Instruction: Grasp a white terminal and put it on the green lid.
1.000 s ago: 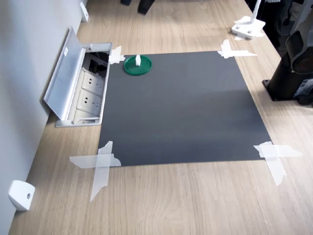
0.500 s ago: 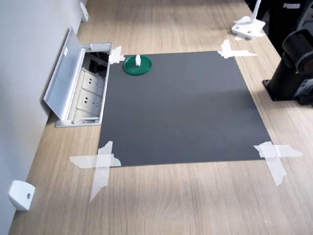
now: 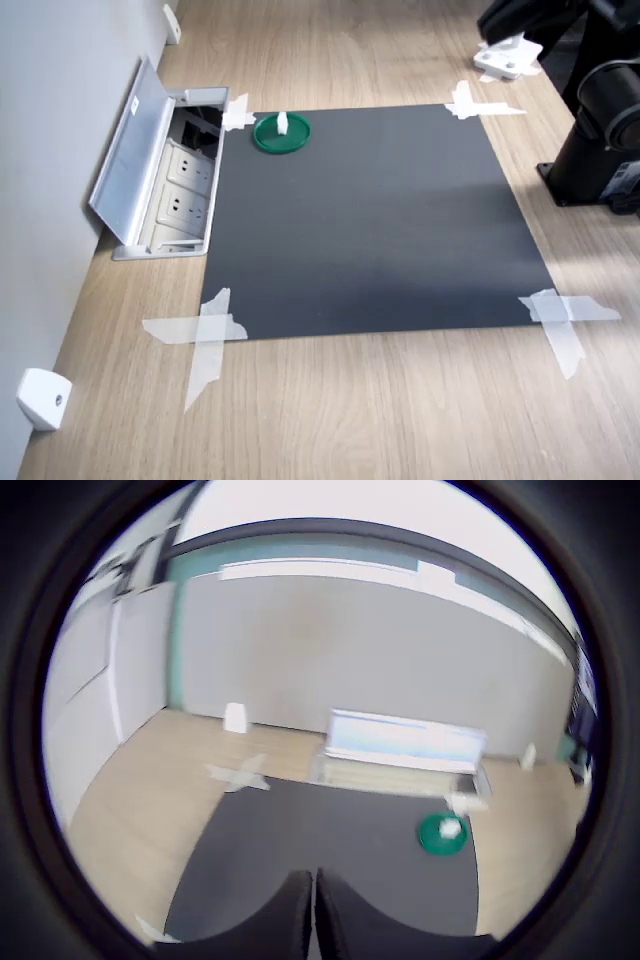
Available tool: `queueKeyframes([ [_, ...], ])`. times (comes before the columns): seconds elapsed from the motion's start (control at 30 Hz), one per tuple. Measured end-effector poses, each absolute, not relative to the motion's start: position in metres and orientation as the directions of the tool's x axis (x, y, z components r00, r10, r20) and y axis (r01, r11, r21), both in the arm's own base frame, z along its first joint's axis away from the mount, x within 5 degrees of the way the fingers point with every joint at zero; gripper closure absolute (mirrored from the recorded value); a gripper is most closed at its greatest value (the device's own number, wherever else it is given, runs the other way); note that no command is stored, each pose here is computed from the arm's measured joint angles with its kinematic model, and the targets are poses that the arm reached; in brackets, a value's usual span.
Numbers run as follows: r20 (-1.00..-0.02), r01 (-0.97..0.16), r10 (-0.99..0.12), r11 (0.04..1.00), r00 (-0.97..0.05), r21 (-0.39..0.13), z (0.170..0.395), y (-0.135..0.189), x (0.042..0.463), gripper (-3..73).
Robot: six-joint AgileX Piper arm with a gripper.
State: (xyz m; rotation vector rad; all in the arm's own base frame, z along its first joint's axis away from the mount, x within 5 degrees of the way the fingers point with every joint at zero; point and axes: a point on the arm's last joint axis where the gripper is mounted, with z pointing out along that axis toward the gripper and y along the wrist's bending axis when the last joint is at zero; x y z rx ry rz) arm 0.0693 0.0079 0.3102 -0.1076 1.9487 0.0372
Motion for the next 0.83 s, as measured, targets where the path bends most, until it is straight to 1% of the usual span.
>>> queueKeyframes([
  [0.13,-0.927,0.076,0.097,0.994,-0.363,0.075,0.286,-0.001,0.061,70.2],
  [0.2,-0.93,0.101,0.131,0.99,-0.342,0.102,0.278,-0.001,0.056,70.2],
  [0.27,-0.939,0.106,0.143,0.988,-0.314,0.115,0.271,0.0,0.05,70.2],
  [0.37,-0.952,0.107,0.144,0.987,-0.271,0.118,0.263,0.0,0.041,70.2],
  [0.47,-0.965,0.117,0.126,0.988,-0.229,0.101,0.257,0.0,0.037,70.2],
  [0.53,-0.969,0.123,0.115,0.988,-0.221,0.089,0.253,-0.001,0.036,70.2],
  [0.73,-0.961,0.131,0.11,0.988,-0.255,0.078,0.229,-0.002,0.039,70.2],
  [0.83,-0.958,0.133,0.109,0.988,-0.265,0.076,0.224,-0.002,0.039,70.2],
])
